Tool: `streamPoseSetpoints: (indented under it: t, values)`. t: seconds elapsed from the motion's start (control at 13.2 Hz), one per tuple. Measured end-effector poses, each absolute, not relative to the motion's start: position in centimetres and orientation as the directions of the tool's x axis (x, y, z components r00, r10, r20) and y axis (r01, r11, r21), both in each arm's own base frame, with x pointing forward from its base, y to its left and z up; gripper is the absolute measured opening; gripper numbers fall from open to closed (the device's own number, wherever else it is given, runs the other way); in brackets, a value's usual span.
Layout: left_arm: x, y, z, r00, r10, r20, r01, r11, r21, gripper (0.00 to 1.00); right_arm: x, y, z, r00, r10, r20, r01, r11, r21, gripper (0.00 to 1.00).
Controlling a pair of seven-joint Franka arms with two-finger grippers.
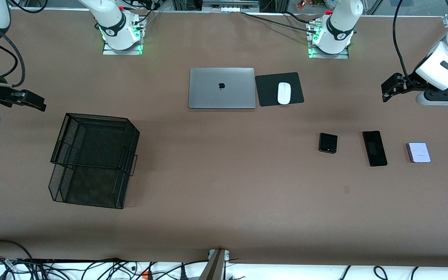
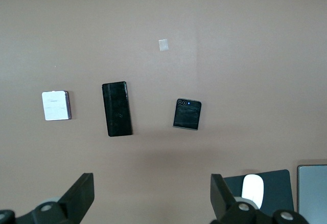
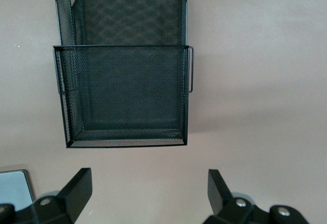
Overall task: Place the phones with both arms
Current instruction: 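Reach down and grasp the small black flip phone with the left gripper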
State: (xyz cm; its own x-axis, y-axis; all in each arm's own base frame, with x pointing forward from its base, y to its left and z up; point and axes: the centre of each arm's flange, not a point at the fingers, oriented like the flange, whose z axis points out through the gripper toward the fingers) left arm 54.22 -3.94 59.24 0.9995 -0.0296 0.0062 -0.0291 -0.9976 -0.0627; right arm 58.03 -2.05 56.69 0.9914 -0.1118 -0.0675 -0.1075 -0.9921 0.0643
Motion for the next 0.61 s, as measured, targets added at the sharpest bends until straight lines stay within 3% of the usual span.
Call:
streamPoseSetpoints:
  t: [0.38, 0.61]
  values:
    - [54.2, -3.8, 59.0, 1.0, -0.026, -0.008, -0.027, -0.998, -0.062, 1.0, 57.9, -1.9, 57.1, 0.988, -0.145, -0.059, -0.141, -0.988, 0.061, 1.0]
    - [53.9, -3.5, 56.3, 0.988, -0.02, -0.15, -0.03, -0.998, -0.063, 1.0, 57.9, -1.7, 57.1, 0.988, -0.143, -0.059, -0.139, -0.988, 0.06, 1.0]
